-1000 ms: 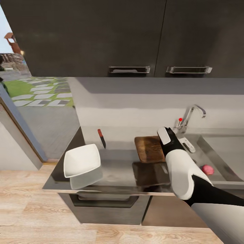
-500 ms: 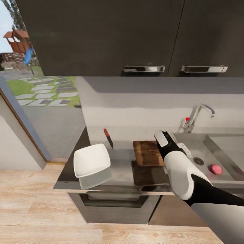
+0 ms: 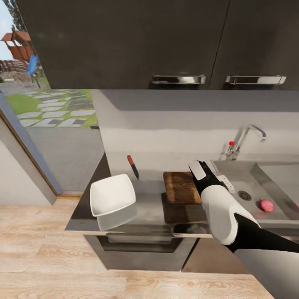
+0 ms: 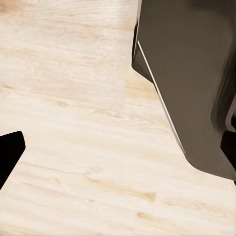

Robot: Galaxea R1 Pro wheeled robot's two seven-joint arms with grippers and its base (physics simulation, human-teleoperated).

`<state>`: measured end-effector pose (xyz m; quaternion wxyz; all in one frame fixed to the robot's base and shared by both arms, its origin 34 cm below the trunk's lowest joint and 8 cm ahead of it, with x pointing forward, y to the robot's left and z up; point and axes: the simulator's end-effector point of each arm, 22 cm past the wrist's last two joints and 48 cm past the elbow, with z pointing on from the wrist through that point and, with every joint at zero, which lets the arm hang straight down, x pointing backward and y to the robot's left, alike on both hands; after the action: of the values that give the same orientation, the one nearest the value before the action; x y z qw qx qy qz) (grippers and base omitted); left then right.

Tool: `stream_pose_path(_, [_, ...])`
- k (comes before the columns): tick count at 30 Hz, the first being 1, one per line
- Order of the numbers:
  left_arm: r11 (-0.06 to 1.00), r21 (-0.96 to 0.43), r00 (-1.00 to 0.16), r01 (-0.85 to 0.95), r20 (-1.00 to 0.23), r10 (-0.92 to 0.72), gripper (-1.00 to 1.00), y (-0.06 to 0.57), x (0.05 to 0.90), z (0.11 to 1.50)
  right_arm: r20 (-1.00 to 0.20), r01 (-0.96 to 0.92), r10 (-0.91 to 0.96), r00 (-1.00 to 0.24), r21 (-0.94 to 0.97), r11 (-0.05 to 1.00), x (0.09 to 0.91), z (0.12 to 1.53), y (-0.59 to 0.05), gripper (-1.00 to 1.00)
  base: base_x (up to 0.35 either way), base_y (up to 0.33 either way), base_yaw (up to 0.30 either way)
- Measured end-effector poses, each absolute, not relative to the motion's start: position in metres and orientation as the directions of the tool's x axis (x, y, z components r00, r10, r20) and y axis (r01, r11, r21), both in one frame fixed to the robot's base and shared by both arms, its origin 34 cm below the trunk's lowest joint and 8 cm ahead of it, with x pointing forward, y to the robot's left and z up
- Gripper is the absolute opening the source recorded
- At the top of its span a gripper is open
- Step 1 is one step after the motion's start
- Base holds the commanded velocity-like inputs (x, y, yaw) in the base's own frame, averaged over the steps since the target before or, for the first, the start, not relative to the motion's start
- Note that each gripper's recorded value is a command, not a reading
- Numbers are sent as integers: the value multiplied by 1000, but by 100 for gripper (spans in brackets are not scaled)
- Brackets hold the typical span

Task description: In the kitchen, take the Vidalia onion out of the sink, dice it on the chopping board with the paring knife, put the diced onion into the bowl on the countertop, then place both the paring knife and the chopping board into the sink.

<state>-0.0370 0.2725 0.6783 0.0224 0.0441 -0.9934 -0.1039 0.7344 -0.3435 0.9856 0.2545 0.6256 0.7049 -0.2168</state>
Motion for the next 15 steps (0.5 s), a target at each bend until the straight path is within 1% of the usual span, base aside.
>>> stream_pose_path(11, [974, 210, -994, -79, 53, -92, 100, 273, -43, 681, -628, 992, 772, -100, -4, 125, 734, 974, -343, -100, 83, 40, 0])
stream_pose_path(15, [974, 211, -994, -78, 59, -92, 100, 273, -45, 682, -627, 992, 772, -104, -10, 125, 734, 970, -343, -100, 27, 9, 0])
